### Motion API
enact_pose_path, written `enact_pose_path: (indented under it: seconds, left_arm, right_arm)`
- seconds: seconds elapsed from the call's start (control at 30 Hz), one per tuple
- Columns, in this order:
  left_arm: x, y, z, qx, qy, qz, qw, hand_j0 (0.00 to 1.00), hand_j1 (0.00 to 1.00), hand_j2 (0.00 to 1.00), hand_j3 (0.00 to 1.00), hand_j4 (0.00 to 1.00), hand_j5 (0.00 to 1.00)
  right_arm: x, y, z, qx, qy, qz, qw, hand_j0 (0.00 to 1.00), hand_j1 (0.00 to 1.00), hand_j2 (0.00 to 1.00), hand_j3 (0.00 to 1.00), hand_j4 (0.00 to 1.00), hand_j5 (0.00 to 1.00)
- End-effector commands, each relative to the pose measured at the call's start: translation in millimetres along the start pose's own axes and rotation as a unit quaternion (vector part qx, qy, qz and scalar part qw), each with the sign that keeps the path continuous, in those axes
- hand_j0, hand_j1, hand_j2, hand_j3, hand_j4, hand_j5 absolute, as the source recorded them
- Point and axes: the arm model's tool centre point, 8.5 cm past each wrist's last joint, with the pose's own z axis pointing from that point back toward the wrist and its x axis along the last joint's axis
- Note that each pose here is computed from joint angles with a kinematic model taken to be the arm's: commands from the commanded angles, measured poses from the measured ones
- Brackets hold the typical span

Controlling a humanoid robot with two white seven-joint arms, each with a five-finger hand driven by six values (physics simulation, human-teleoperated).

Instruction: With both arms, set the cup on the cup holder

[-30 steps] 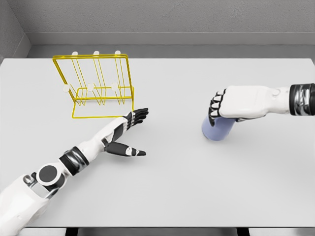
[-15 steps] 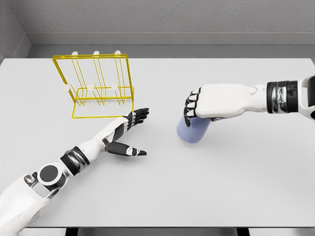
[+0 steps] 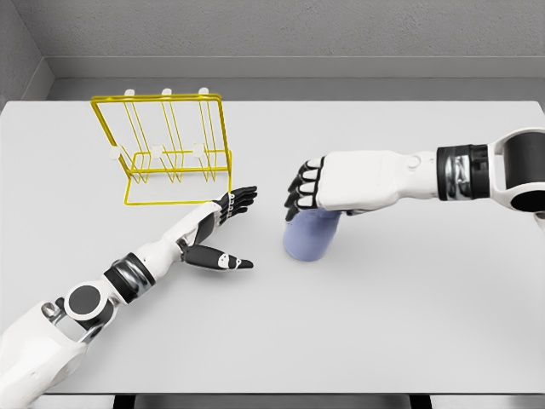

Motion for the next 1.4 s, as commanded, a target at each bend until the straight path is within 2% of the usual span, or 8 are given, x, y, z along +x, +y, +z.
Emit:
enact_pose_path:
  seconds: [0.0, 0.13, 0.3, 0.53, 0.7, 0.93, 1.03, 1.37]
  left_arm:
    - [0, -0.4, 0, 0.000, 0.000, 0.002, 1.0000, 1.00, 1.00, 1.00, 1.00, 1.00, 1.00]
    - [0, 0.4, 0, 0.000, -0.001, 0.001, 1.0000, 1.00, 1.00, 1.00, 1.00, 1.00, 1.00]
    - [1, 0.4, -1, 0.000, -0.002, 0.001, 1.0000, 1.00, 1.00, 1.00, 1.00, 1.00, 1.00]
    - [4, -8.8, -14, -0.004, -0.002, 0.013, 0.9999, 1.00, 1.00, 1.00, 1.00, 1.00, 1.00]
    - [4, -10.3, -16, -0.008, 0.002, 0.012, 0.9999, 1.00, 1.00, 1.00, 1.00, 1.00, 1.00]
    - [8, -24.6, -29, -0.026, 0.000, 0.018, 0.9995, 1.00, 1.00, 1.00, 1.00, 1.00, 1.00]
    - [10, -28.2, -33, -0.028, -0.006, 0.022, 0.9993, 1.00, 1.00, 1.00, 1.00, 1.00, 1.00]
    - [15, -49.5, -46, -0.049, -0.018, 0.033, 0.9981, 1.00, 1.00, 1.00, 1.00, 1.00, 1.00]
  right_arm:
    - [-0.6, -0.9, 0, -0.002, 0.001, -0.002, 1.0000, 1.00, 1.00, 1.00, 1.00, 1.00, 1.00]
    - [-2.8, -6.2, 5, -0.010, 0.006, 0.000, 0.9999, 1.00, 1.00, 1.00, 1.00, 1.00, 1.00]
    - [-16.2, -45.7, 45, -0.103, 0.028, -0.018, 0.9942, 1.00, 1.00, 1.00, 1.00, 1.00, 1.00]
    - [-19.7, 2.0, 147, -0.214, 0.128, -0.129, 0.9600, 1.00, 1.00, 1.00, 1.00, 1.00, 1.00]
    - [-13.0, 28.1, 142, -0.209, 0.124, -0.169, 0.9551, 1.00, 1.00, 1.00, 1.00, 1.00, 1.00]
    - [-8.8, 60.1, 143, -0.260, 0.152, -0.210, 0.9300, 1.00, 1.00, 1.00, 1.00, 1.00, 1.00]
    - [-8.1, 67.3, 135, -0.273, 0.149, -0.224, 0.9235, 1.00, 1.00, 1.00, 1.00, 1.00, 1.00]
    - [-7.6, 69.2, 135, -0.272, 0.150, -0.227, 0.9231, 1.00, 1.00, 1.00, 1.00, 1.00, 1.00]
